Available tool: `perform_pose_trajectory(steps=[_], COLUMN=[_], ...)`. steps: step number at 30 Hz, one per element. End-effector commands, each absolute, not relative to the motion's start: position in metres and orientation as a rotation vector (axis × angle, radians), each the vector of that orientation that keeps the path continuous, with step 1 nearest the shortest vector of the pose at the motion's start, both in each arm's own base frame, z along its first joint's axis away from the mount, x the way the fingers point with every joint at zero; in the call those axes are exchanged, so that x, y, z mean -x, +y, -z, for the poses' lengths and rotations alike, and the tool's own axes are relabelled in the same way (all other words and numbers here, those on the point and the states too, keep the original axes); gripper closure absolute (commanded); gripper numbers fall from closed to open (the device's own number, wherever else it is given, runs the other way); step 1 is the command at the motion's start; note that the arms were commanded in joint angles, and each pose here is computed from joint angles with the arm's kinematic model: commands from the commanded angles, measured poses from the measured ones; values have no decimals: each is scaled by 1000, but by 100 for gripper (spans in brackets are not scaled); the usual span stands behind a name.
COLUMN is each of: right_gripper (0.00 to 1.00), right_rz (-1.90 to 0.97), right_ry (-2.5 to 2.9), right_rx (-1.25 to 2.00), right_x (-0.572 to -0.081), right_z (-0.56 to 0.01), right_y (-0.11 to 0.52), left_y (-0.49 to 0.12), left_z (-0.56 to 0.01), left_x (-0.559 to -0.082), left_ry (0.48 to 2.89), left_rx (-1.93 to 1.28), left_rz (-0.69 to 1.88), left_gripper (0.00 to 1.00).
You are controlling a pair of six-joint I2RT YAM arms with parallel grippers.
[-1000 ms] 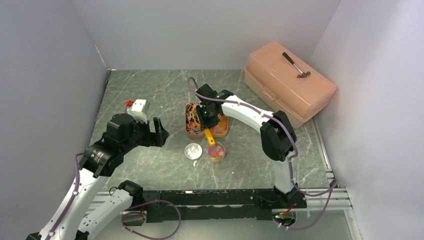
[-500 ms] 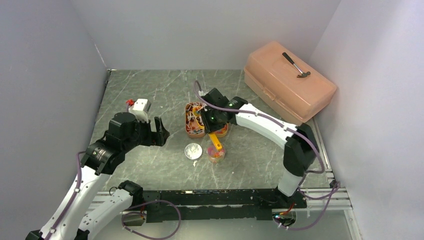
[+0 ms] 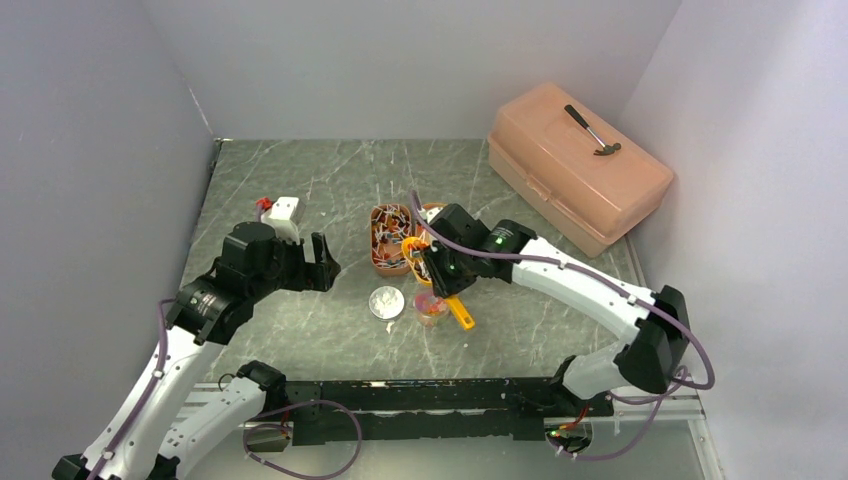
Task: Pack the candies
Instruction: Scoop the fake candies from the storage box, then place the fake candies in the packing bottle.
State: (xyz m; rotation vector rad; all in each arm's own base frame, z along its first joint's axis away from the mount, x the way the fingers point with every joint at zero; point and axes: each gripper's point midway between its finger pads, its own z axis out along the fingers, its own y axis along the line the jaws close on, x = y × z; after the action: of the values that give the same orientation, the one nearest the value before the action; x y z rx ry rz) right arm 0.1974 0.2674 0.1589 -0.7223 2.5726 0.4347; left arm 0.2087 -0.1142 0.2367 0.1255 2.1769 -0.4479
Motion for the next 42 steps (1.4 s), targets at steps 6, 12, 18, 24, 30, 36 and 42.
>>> perform_pose_trajectory(steps=[6,12,18,24,30,36,42], right_gripper=[100,100,100,100,100,100,100], right_rz=[-430,-418,-400,-367,-371,-343,-308], right_ry=[2662,2747,2822,2876,2914,2978,3039], right_rx=[797,845,908,950,976,974,978], right_x=[-153,-132,-119,-115,-112,-112,-111], right_z=[-164,-157,-147,-141,-139,-137,-141], right_y=[235,220,212,210,213,216,216], left_y=[-114,-114,-114,-115,-114,-114,-115], left_z=[-238,-239,-240,-240,-242,-244,-246], left_x=[-213,-212,-212,-212,-211,-209,-207], left_ry=[2162,2157,2155,2154,2147,2139,2128], left_rx=[-136,-135,-139,-140,-140,-141,-144], left_rz=[440,442,444,447,449,456,466], left_gripper=[10,10,10,10,10,10,10])
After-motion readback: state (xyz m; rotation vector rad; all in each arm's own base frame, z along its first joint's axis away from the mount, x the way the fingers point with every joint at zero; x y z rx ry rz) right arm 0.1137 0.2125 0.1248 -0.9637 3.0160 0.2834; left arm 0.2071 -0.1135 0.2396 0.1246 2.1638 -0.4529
